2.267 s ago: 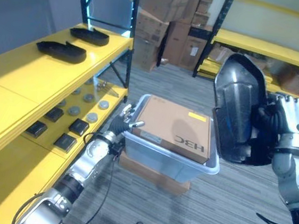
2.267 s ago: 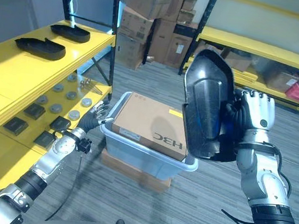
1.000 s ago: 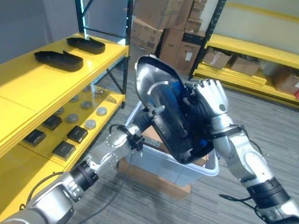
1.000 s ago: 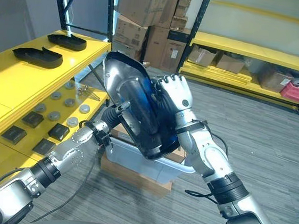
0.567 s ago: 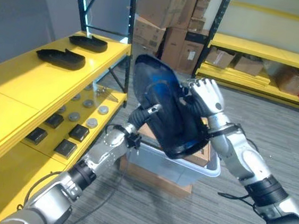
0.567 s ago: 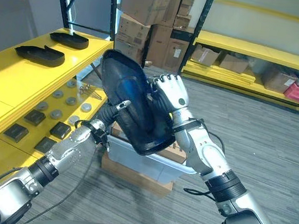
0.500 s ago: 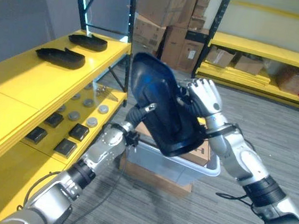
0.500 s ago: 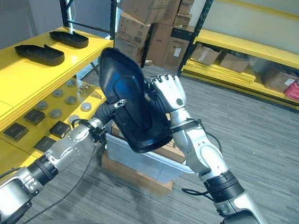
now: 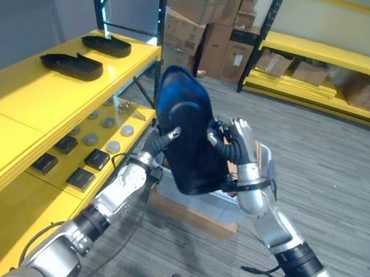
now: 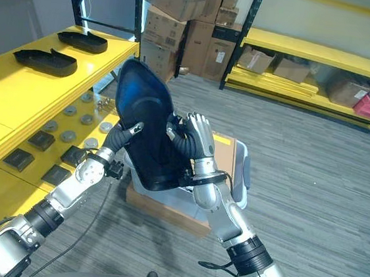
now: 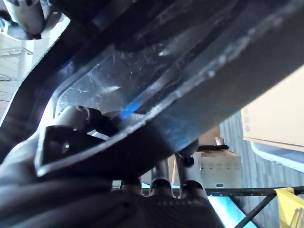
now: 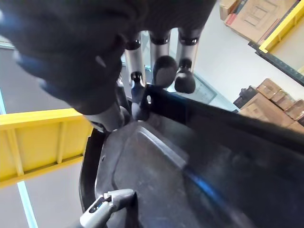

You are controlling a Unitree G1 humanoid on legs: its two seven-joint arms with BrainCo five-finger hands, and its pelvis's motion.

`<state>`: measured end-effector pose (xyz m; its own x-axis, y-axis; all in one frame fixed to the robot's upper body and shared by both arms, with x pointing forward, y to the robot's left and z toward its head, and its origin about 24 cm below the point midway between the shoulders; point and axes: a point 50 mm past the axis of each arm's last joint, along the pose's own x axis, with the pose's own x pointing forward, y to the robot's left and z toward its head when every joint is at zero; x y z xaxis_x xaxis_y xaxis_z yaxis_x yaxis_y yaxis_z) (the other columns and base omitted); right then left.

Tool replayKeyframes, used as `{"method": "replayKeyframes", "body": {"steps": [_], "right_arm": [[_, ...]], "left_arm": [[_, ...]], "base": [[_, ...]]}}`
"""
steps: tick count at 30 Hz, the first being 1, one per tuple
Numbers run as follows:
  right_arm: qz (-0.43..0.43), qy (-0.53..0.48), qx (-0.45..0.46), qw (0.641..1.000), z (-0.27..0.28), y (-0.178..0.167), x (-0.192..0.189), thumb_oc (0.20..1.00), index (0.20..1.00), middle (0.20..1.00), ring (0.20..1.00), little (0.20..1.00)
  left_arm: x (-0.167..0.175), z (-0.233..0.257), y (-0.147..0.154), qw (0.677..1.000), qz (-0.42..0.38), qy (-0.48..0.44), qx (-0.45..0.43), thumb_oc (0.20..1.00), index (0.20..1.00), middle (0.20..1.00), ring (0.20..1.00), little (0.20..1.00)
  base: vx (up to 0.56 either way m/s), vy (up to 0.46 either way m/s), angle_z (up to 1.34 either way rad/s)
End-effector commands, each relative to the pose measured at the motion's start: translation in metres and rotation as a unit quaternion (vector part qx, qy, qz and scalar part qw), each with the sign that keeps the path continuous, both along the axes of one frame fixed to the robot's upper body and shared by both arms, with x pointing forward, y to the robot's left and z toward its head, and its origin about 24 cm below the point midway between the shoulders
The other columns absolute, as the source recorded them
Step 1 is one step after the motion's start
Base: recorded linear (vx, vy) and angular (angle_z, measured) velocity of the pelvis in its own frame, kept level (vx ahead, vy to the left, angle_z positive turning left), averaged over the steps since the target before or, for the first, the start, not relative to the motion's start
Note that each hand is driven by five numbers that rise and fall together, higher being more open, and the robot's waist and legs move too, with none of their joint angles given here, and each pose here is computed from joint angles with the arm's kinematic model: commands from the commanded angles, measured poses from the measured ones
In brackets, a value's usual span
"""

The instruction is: Move parts from the plastic box to the shelf.

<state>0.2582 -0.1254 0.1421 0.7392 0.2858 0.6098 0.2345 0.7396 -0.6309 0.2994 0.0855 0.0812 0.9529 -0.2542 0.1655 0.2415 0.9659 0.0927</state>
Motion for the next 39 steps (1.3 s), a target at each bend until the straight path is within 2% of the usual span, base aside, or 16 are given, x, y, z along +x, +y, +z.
{"method": "replayKeyframes", "body": {"steps": [1,3,5,6,7,9,11,12,19,20,21,23,24,28,34,39], "right_arm": [[0.066,-0.046,0.073,0.994,0.023,0.004,-0.021,1.000,1.000,1.000,1.000,1.000],[0.064,-0.053,0.095,0.992,0.030,-0.007,-0.026,1.000,1.000,1.000,1.000,1.000],[0.056,-0.060,0.120,0.989,0.035,-0.024,-0.033,1.000,1.000,1.000,1.000,1.000],[0.059,-0.052,0.153,0.985,0.036,-0.037,-0.042,1.000,1.000,1.000,1.000,1.000],[0.059,-0.051,0.153,0.985,0.036,-0.038,-0.043,1.000,1.000,1.000,1.000,1.000],[0.061,-0.036,0.180,0.981,0.034,-0.053,-0.052,1.000,1.000,1.000,1.000,1.000],[0.056,-0.029,0.194,0.979,0.033,-0.059,-0.055,1.000,1.000,1.000,1.000,1.000],[0.022,-0.017,0.197,0.980,0.024,-0.073,-0.061,1.000,1.000,1.000,1.000,1.000],[0.004,0.103,0.223,0.969,-0.018,-0.081,-0.063,1.000,1.000,1.000,1.000,1.000],[0.015,0.133,0.236,0.963,-0.027,-0.079,-0.060,1.000,1.000,1.000,1.000,1.000],[0.047,0.204,0.275,0.938,-0.047,-0.072,-0.052,1.000,1.000,1.000,1.000,1.000],[0.080,0.247,0.307,0.916,-0.059,-0.063,-0.041,1.000,1.000,1.000,1.000,1.000],[0.118,0.253,0.323,0.904,-0.055,-0.054,-0.035,1.000,1.000,1.000,1.000,1.000],[0.149,0.248,0.319,0.902,-0.047,-0.045,-0.025,1.000,1.000,1.000,1.000,1.000],[0.119,0.224,0.314,0.915,-0.041,-0.058,-0.017,1.000,1.000,1.000,1.000,1.000],[0.117,0.200,0.305,0.924,-0.031,-0.056,-0.014,1.000,1.000,1.000,1.000,1.000]], "left_arm": [[0.008,0.057,0.017,0.984,0.055,-0.170,0.009,0.200,0.200,0.200,0.200,0.200],[0.004,0.059,0.042,0.971,0.096,-0.204,0.084,0.200,0.200,0.200,0.200,0.200],[-0.004,0.064,0.069,0.945,0.128,-0.247,0.172,0.200,0.200,0.200,0.200,0.200],[-0.013,0.062,0.092,0.925,0.164,-0.260,0.224,0.200,0.200,0.200,0.200,0.200],[-0.013,0.062,0.092,0.925,0.164,-0.259,0.224,0.200,0.200,0.200,0.200,0.200],[-0.026,0.062,0.114,0.903,0.185,-0.273,0.275,0.200,0.200,0.200,0.200,0.200],[-0.033,0.061,0.123,0.895,0.192,-0.274,0.294,0.200,0.200,0.200,0.200,0.200],[-0.048,0.059,0.136,0.885,0.202,-0.276,0.315,0.200,0.200,0.200,0.200,0.200],[-0.077,0.043,0.150,0.894,0.234,-0.240,0.297,0.200,0.200,0.200,0.200,0.200],[-0.079,0.043,0.151,0.896,0.238,-0.237,0.291,0.200,0.200,0.200,0.200,0.200],[-0.079,0.044,0.152,0.898,0.243,-0.236,0.282,0.200,0.200,0.200,0.200,0.200],[-0.079,0.049,0.154,0.896,0.249,-0.243,0.277,0.200,0.200,0.200,0.200,0.200],[-0.081,0.054,0.157,0.893,0.259,-0.252,0.269,0.200,0.200,0.200,0.200,0.200],[-0.086,0.060,0.163,0.892,0.289,-0.261,0.229,0.200,0.200,0.200,0.200,0.200],[-0.078,0.072,0.151,0.897,0.282,-0.294,0.169,0.200,0.200,0.200,0.200,0.200],[-0.079,0.078,0.153,0.890,0.291,-0.310,0.164,0.200,0.200,0.200,0.200,0.200]], "base": [[0.00,0.000,0.00],[0.00,-0.016,0.01],[0.02,-0.032,0.03],[0.02,-0.020,0.04],[0.02,-0.024,0.04],[0.00,-0.007,0.02],[0.00,-0.001,0.02],[0.01,-0.005,0.06],[-0.01,-0.007,0.06],[0.01,-0.018,0.05],[-0.02,-0.036,0.07],[-0.03,-0.057,0.11],[0.00,-0.054,0.34],[-0.04,-0.064,0.62],[-0.05,0.002,1.49],[0.07,0.200,1.60]]}}
